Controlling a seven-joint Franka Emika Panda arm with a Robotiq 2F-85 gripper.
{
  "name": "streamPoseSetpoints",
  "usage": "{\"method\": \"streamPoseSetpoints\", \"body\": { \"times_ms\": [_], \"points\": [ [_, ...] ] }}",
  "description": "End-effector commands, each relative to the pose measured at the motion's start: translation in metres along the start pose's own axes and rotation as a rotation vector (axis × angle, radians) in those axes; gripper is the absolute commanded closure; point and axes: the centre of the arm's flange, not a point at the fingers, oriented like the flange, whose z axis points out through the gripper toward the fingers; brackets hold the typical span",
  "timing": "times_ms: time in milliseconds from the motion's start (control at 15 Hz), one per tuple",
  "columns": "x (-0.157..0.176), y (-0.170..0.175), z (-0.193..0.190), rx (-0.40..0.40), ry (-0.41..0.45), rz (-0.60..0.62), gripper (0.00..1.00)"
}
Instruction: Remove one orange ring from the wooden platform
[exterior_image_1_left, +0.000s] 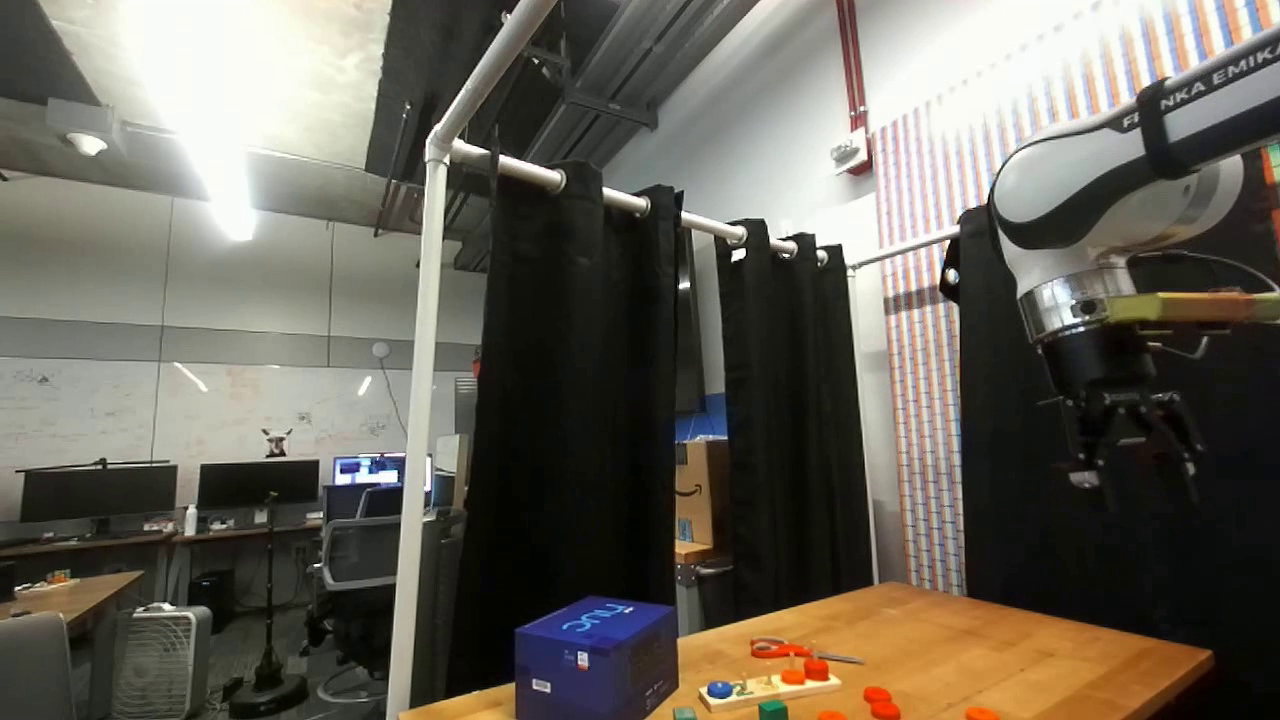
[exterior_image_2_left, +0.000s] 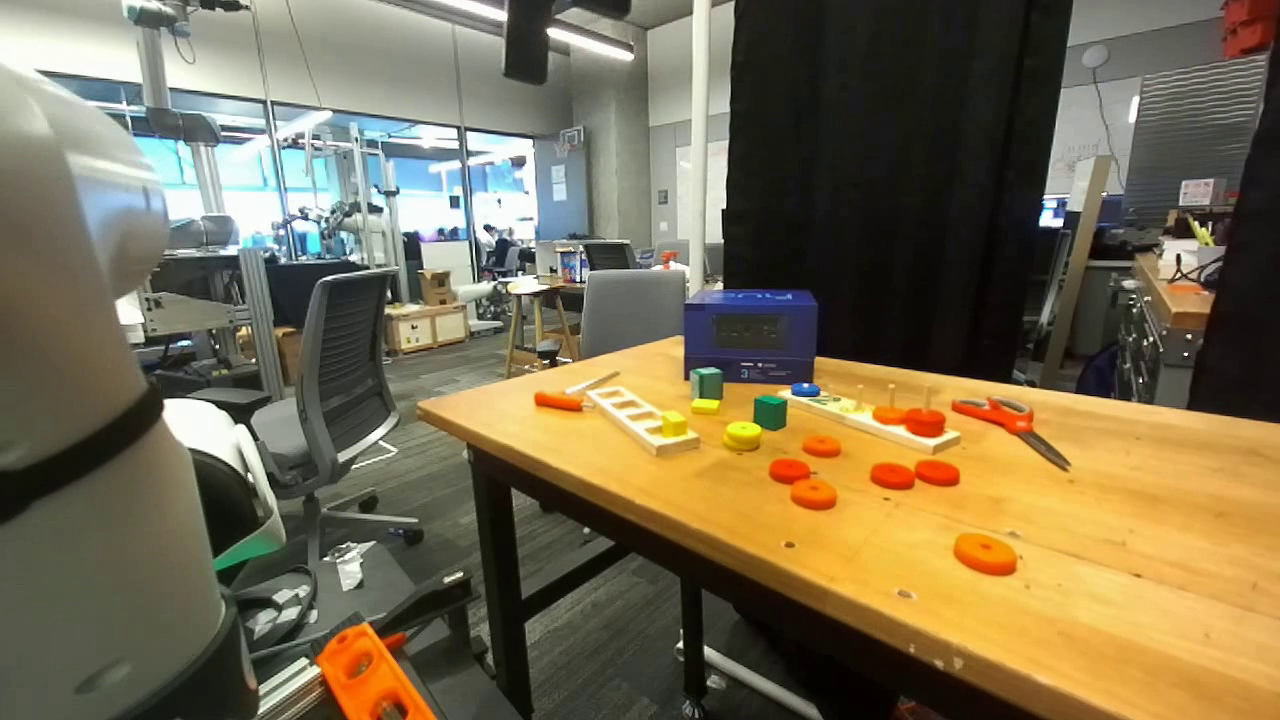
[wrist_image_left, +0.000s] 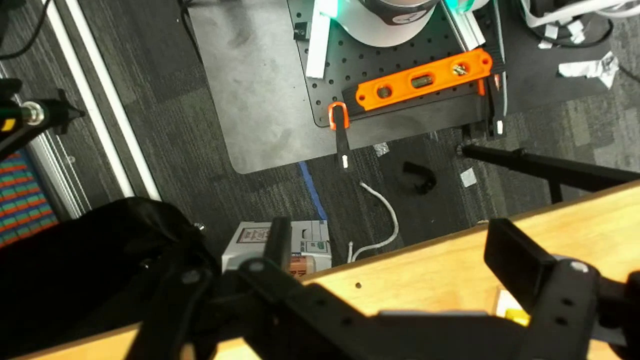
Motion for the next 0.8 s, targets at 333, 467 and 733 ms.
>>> {"method": "streamPoseSetpoints", "body": {
  "times_ms": [333, 467, 733],
  "points": [
    [-0.041, -0.015, -0.007, 0.024, 0.191, -0.359, 0.00],
    [-0.043, -0.014, -0.009, 0.040, 0.256, -0.352, 0.00],
    [-0.038, -0.013, -0.012, 0.039, 0.240, -0.330, 0.00]
  ]
}}
